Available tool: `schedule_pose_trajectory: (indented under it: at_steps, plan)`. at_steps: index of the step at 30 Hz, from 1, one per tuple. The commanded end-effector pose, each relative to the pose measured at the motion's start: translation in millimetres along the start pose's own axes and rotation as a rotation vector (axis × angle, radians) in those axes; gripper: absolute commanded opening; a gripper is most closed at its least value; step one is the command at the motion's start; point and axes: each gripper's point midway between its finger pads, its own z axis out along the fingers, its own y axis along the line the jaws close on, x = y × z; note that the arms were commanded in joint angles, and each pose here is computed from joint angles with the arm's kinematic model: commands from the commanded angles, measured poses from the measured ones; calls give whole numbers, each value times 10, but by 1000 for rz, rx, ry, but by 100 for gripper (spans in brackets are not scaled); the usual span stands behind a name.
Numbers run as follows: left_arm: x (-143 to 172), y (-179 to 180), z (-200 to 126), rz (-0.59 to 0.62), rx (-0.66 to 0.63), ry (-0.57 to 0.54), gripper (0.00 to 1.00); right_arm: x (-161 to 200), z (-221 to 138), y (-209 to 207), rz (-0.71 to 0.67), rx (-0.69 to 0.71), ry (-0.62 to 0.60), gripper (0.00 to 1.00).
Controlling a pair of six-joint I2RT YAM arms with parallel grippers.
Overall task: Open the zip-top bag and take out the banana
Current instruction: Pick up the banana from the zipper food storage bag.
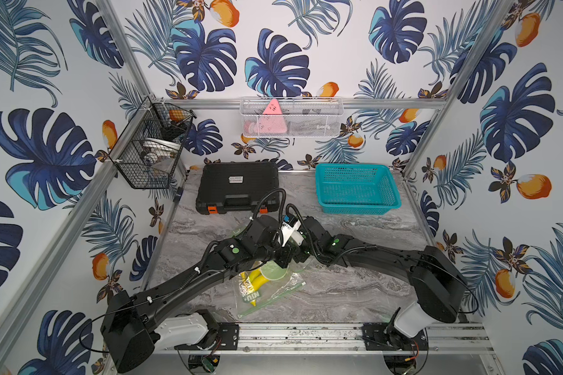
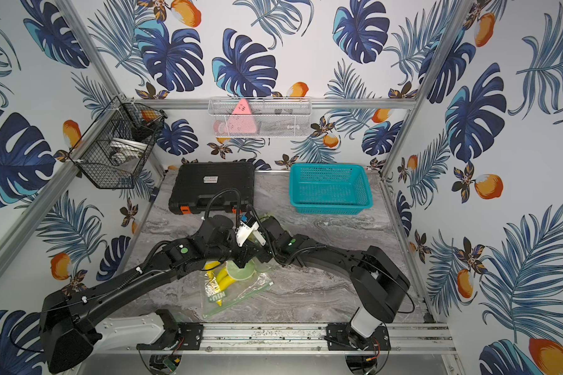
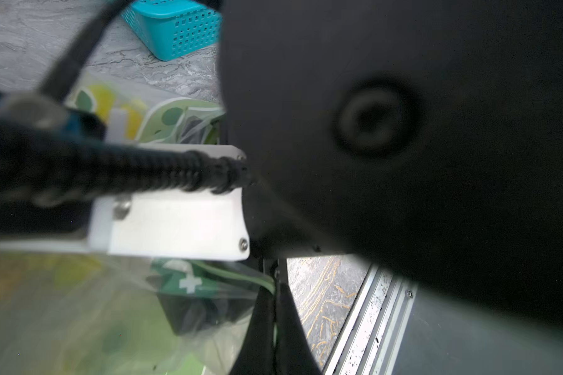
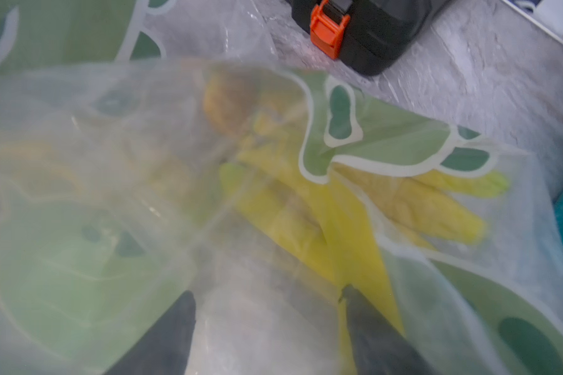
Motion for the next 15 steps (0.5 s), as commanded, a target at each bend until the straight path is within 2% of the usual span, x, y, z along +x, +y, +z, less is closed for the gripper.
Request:
schedule_pose_trajectory:
  at_steps: [1, 4, 6, 8, 12, 15]
  plan:
    - [-98, -162, -7, -10, 84, -36, 0, -173, 51, -123, -84, 48, -59, 78]
    - [-86, -188, -7, -10, 102, -34, 0, -251, 85, -165, -106, 62, -77, 79]
    - [-84, -199, -12, -11, 106, -30, 0, -246, 172, -201, -138, 82, -45, 79]
    - [-82, -209, -16, -4, 112, -26, 0, -208, 292, -285, -131, 98, 15, 79]
    - [-86, -209, -61, 2, 108, -41, 0, 136, 561, -378, -145, 86, 189, 75]
    - [-57, -197, -60, 2, 106, -40, 0, 320, 660, -407, -133, 63, 266, 74]
